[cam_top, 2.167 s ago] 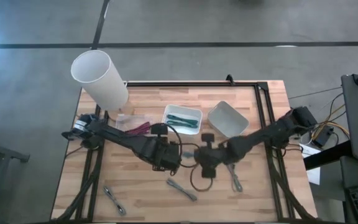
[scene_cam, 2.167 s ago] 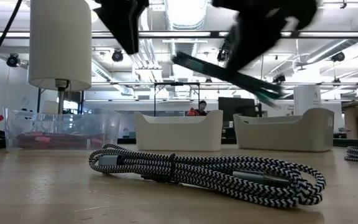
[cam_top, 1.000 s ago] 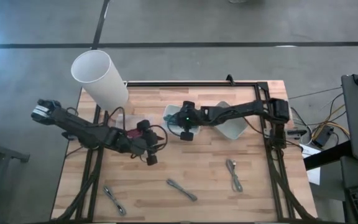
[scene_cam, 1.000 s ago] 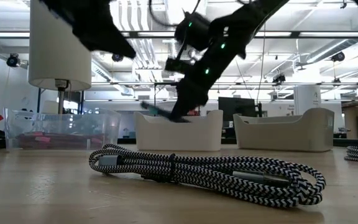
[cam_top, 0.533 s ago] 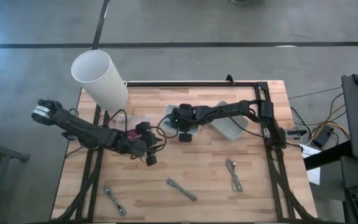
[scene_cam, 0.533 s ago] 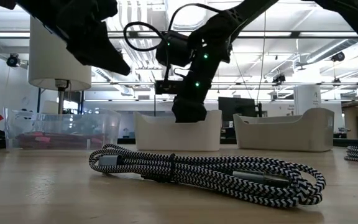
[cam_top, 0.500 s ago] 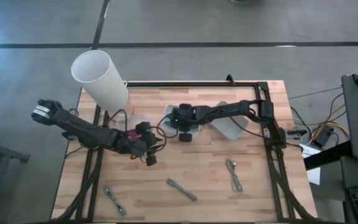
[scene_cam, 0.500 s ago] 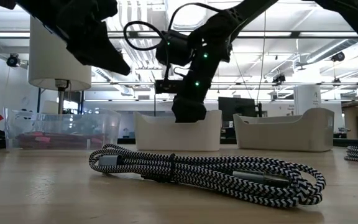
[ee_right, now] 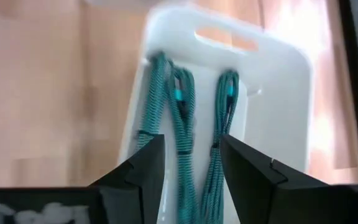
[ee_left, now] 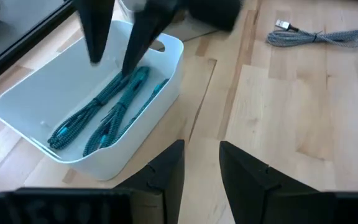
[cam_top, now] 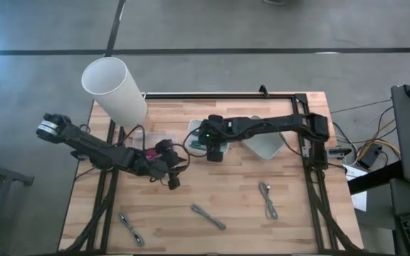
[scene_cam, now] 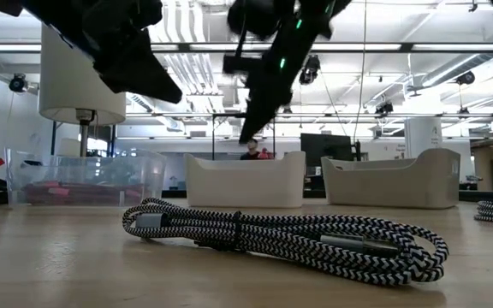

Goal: Pick & Place USB Port
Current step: Put the right black patterned charger cable into the gray bin

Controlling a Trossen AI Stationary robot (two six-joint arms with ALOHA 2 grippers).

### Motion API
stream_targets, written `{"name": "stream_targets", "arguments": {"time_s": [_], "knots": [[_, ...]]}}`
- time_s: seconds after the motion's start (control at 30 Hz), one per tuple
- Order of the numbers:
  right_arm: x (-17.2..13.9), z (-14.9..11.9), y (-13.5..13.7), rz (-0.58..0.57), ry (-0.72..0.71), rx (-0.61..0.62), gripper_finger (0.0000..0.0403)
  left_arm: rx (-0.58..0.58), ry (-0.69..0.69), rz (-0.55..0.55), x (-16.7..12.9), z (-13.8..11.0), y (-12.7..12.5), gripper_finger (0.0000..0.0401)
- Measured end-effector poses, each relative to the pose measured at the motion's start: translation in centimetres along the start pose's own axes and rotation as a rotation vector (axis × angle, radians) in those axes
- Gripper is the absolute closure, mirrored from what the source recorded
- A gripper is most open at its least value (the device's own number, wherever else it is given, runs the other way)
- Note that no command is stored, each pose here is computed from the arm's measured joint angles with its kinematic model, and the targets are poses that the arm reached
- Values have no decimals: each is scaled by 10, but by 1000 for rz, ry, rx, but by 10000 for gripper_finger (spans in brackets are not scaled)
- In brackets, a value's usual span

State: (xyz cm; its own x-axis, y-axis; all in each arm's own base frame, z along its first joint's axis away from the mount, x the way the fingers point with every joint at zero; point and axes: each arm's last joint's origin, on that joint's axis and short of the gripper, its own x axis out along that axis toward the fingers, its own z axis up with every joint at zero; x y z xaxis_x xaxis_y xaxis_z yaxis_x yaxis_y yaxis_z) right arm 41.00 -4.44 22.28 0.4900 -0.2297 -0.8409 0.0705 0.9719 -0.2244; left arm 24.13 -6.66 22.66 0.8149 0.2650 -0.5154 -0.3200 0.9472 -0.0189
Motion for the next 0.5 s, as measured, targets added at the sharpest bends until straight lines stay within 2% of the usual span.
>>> {"name": "stream_targets", "arguments": {"time_s": [0.27,0.37,0.5], "knots": [[-77,2,23,41,-122,-33,258,-50,-61,-26,6,2,-5,281],[-98,-8,31,62,-148,-9,263,-48,-55,-23,10,-1,-7,281],[-111,-31,40,87,-142,49,269,-62,-39,-15,16,-5,-9,281]]}}
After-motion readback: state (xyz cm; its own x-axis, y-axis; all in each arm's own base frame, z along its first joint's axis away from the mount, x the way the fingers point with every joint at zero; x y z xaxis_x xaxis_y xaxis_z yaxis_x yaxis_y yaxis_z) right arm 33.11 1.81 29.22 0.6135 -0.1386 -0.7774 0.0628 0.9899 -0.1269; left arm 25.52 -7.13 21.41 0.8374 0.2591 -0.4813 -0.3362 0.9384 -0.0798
